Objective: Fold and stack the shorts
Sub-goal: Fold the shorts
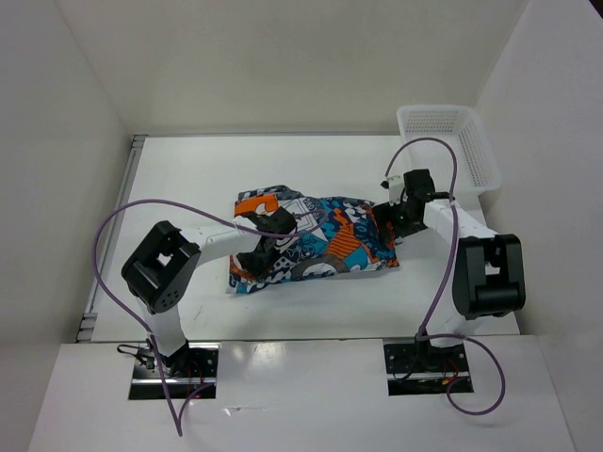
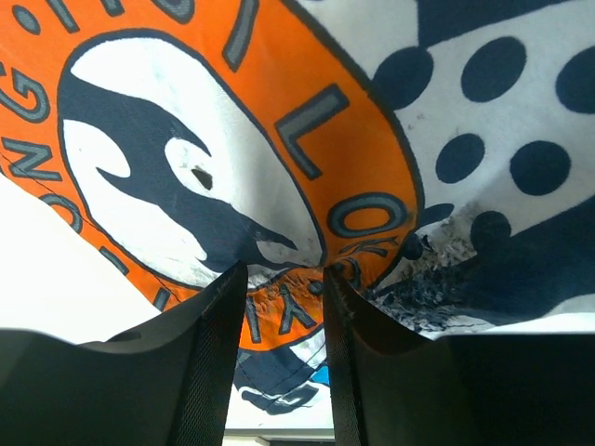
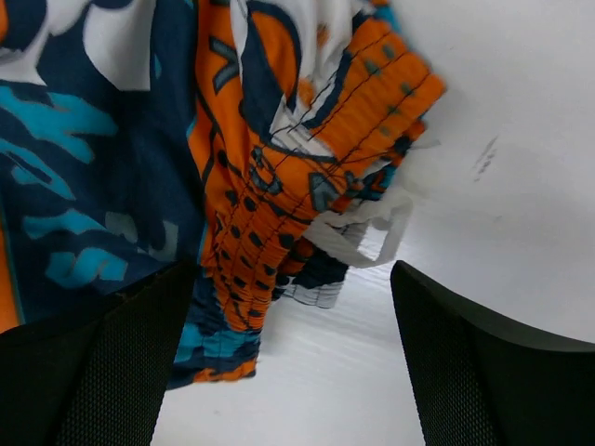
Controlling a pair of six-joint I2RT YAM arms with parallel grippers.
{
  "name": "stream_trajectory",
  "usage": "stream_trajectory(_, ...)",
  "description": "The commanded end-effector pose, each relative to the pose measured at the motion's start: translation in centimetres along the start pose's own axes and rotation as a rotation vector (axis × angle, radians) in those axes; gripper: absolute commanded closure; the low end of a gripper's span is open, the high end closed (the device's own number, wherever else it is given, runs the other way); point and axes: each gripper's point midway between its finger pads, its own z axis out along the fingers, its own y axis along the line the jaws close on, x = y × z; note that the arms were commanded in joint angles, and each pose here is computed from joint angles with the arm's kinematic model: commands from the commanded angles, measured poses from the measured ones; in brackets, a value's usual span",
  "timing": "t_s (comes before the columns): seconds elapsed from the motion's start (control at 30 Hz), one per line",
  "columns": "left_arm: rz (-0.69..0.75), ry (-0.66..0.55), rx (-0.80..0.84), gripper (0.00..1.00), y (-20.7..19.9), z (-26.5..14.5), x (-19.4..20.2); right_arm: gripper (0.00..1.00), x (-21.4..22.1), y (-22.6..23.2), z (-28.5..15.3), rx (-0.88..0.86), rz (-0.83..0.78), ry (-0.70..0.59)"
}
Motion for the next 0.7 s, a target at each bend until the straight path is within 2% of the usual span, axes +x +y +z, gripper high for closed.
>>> stream_trajectory(0.0, -0.026, -0.012, -0.027, 0.54, 1.0, 1.0, -0.8, 0.09, 0.8, 1.2, 0.8, -0.050, 0.022, 0.019)
stream_trajectory(0.17, -0.043, 0.006, -0.019, 0.53, 1.3, 1.3, -0.2, 0.12, 1.9, 0.5, 2.8, -0.009, 0.071, 0.057)
stream_trajectory(0.3, -0.078, 0.054, -0.009, 0.53, 2.1, 2.2, 1.7, 0.22, 2.0, 1.0, 3.5, -0.033, 0.096, 0.065)
stream_trajectory(0.43, -0.106, 0.077, 0.015, 0.53, 2.3, 2.7, 2.6, 0.22, 1.8, 0.8, 3.6, -0.032, 0.058, 0.055)
stream_trajectory(0.57, -0.115, 0.079, 0.014, 0.53, 2.6, 2.7, 2.7, 0.18, 1.5, 1.3, 3.1, -0.069, 0.027, 0.047)
stream_trajectory(0.67, -0.119, 0.061, 0.012, 0.52, 3.0, 1.8, 1.5, 0.31, 1.4, 2.6, 3.4, -0.148, 0.032, 0.040)
